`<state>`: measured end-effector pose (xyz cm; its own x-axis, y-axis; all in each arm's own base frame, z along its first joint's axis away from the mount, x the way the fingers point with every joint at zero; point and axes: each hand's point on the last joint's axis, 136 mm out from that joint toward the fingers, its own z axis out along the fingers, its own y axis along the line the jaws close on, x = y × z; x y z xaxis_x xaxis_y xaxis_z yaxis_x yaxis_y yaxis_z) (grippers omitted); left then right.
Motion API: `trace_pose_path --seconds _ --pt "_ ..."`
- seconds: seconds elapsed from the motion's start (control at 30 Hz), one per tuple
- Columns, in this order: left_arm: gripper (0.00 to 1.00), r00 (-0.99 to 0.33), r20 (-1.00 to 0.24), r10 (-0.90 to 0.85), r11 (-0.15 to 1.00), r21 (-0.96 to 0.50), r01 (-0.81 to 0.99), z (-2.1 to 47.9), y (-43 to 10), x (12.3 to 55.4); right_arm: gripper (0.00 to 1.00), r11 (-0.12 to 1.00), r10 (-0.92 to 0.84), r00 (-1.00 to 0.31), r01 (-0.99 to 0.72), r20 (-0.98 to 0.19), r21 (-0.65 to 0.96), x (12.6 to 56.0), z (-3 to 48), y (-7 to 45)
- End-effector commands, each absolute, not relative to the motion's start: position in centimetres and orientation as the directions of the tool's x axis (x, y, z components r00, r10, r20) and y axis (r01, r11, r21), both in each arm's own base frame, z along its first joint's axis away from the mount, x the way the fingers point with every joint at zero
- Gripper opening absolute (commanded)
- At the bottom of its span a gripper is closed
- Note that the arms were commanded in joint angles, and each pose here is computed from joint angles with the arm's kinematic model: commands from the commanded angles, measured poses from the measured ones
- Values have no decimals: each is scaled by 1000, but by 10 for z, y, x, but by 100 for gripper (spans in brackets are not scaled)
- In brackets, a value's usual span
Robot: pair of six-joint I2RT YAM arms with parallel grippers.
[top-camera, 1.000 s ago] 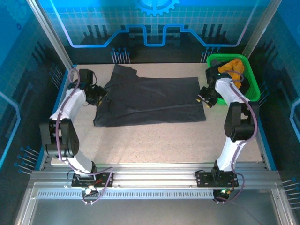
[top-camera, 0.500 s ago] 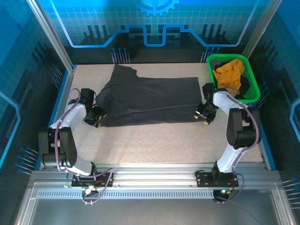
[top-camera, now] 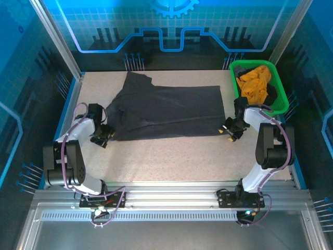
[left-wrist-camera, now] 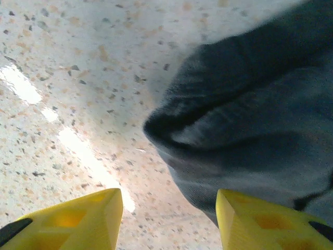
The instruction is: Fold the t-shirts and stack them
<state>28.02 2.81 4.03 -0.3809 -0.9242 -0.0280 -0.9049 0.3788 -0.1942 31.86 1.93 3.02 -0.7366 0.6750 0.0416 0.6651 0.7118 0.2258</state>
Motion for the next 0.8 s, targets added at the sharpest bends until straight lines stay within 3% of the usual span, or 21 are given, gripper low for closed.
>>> trace_pose_path --seconds 0.0,0.17,0.37,0.43,0.6,0.77 --pt "49 -347 -40 -937 348 -192 -917 25 39 285 46 695 685 -727 670 43 259 335 25 20" --pt "39 -367 -59 -928 371 -204 -906 23 44 307 30 705 684 -729 673 38 222 344 17 15" --pt "10 -377 -114 -919 393 -202 -897 27 57 318 1 728 674 -739 666 7 160 345 14 6" --pt "0 -367 -137 -920 389 -198 -900 30 63 315 0 730 675 -738 668 -1 146 344 16 6" --pt "0 -367 -167 -915 397 -204 -895 43 66 304 0 730 680 -733 673 -31 121 334 30 8" --pt "0 -352 -158 -923 379 -194 -905 50 60 273 0 704 708 -706 707 6 73 296 37 14"
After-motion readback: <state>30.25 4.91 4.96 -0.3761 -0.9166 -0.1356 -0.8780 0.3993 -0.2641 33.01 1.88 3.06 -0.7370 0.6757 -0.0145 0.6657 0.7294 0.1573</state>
